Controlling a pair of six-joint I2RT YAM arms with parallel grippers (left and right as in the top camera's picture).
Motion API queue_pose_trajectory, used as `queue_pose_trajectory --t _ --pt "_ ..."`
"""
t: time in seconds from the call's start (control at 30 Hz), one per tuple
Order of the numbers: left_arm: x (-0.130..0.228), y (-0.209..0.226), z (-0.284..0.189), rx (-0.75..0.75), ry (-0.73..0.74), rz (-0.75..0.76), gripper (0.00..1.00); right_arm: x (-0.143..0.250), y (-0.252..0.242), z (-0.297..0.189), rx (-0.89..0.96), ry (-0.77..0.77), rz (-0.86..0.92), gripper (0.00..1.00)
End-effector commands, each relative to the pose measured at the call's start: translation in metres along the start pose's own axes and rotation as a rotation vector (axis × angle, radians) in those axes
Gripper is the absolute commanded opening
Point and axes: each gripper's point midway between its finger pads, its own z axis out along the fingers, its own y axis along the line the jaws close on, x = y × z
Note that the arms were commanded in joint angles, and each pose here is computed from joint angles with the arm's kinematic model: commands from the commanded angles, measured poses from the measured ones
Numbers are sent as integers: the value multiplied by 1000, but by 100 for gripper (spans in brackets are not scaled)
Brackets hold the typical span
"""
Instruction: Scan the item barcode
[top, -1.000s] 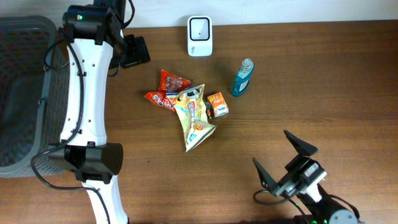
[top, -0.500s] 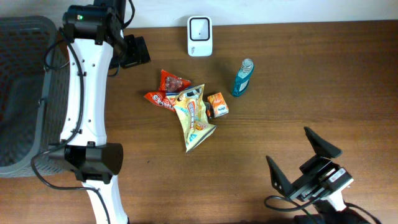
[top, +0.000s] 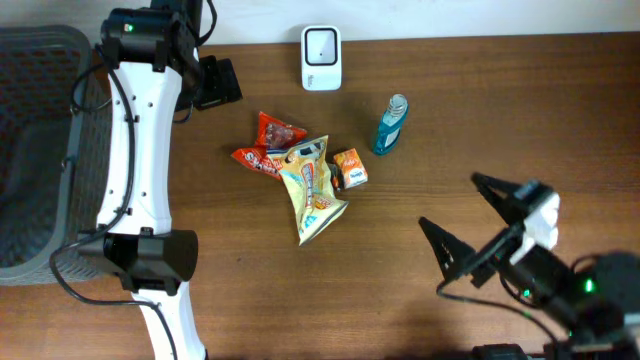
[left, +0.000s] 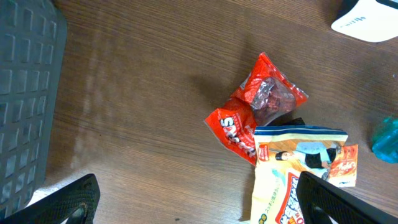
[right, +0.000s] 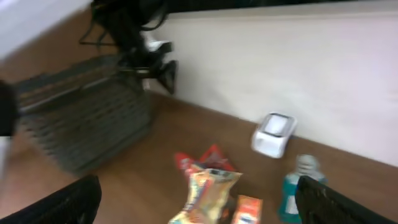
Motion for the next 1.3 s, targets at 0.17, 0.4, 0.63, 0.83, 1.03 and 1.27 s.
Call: queue_pose_trajectory --t 0.17,0.4,0.63,0.83,1.03,1.27 --pt "1 1 -6 11 -8 -13 99 8 7 36 -232 95 226 98" --pt "0 1 -6 10 -8 -14 99 35 -17 69 -176 200 356 98" --pt "1 1 -6 11 -8 -13 99 82 -32 110 140 562 308 98" --pt "1 1 -6 11 -8 -13 99 117 -18 152 223 850 216 98" --pt "0 2 -6 10 -8 -16 99 175 6 215 169 914 232 98" --pt "0 2 -6 10 -8 -15 99 223 14 241 135 983 233 98"
